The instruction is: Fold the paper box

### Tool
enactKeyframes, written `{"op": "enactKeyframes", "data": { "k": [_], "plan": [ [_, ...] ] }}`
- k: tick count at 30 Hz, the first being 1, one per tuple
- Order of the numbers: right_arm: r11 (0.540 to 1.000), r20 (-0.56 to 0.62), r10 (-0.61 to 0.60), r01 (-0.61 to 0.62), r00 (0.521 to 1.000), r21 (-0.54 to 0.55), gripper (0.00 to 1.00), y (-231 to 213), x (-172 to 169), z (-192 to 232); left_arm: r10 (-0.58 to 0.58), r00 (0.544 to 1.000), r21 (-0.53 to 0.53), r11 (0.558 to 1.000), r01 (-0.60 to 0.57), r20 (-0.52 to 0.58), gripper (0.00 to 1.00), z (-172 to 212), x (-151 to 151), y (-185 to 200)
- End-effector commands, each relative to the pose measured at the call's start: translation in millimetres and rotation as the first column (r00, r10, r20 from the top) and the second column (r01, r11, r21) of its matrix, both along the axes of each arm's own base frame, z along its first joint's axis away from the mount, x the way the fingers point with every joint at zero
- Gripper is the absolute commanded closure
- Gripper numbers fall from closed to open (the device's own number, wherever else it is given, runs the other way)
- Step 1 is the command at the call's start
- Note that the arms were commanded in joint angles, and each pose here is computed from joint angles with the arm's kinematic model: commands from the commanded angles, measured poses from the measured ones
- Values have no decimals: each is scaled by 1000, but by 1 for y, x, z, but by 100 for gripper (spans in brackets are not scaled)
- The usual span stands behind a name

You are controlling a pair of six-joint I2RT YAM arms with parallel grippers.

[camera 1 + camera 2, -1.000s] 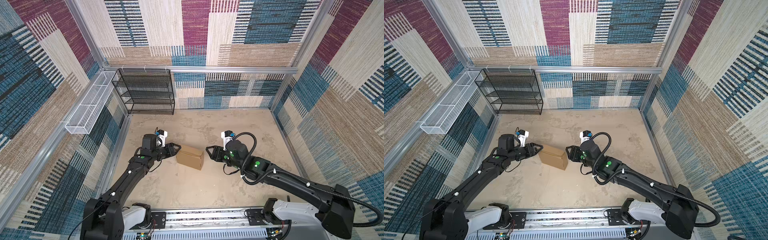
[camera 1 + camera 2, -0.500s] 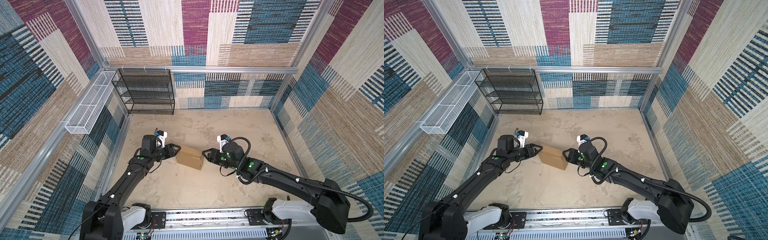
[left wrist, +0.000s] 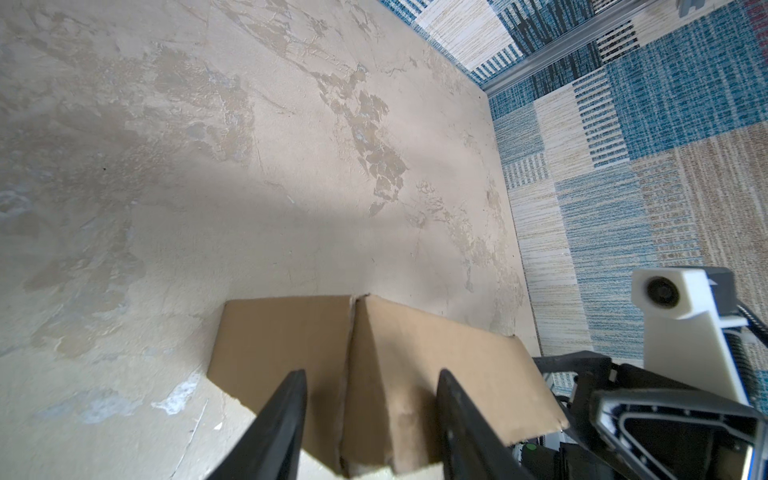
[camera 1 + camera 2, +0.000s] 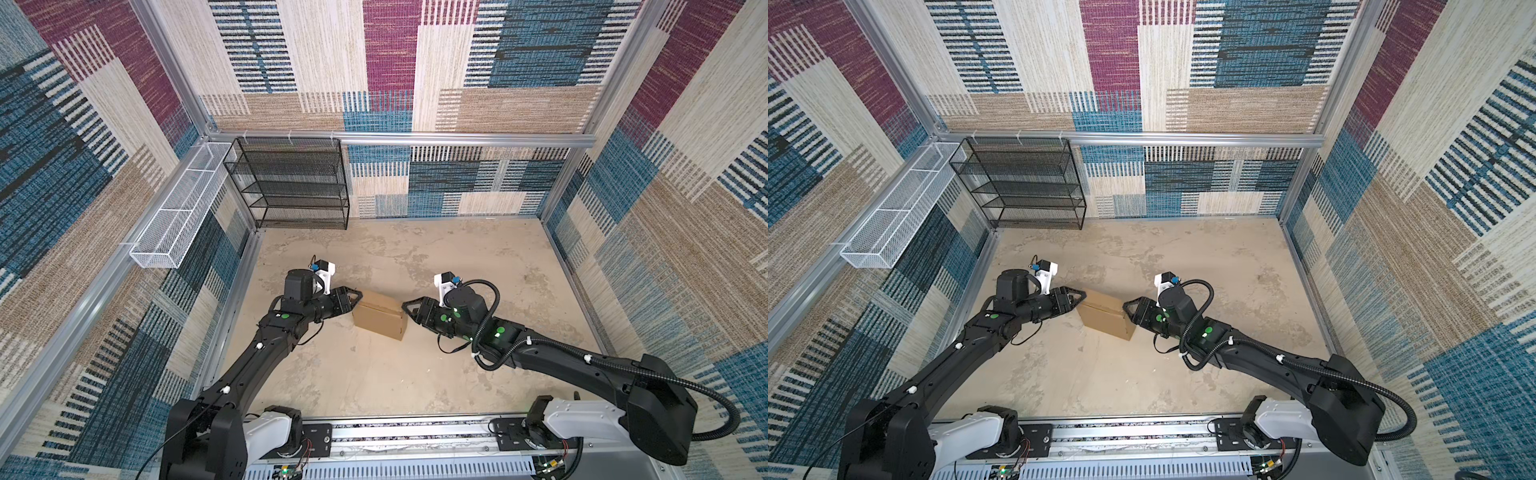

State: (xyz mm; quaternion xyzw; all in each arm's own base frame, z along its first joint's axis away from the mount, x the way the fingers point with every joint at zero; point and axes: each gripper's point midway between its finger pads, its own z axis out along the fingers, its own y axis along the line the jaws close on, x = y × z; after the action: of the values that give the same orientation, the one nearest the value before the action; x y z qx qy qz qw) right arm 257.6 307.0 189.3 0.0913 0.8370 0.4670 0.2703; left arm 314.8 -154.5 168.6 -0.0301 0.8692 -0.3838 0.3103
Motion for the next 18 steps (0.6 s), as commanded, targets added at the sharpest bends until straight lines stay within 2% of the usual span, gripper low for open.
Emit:
{"op": "enactKeyframes", "data": {
  "k": [1,6,18],
  "plan": [
    [998,6,-8,8,1000,57,44,5,3,9,5,1000,13,1000,-5,-15,47,-6,-1,1],
    [998,-4,-33,33,999,51,44,0,3,4,3,1000,11,1000,-3,-15,47,-6,-1,1],
    [998,-24,2,-1,1000,56,47,14,7,-7,1,1000,11,1000,-1,-19,49,-10,1,0]
  ]
}}
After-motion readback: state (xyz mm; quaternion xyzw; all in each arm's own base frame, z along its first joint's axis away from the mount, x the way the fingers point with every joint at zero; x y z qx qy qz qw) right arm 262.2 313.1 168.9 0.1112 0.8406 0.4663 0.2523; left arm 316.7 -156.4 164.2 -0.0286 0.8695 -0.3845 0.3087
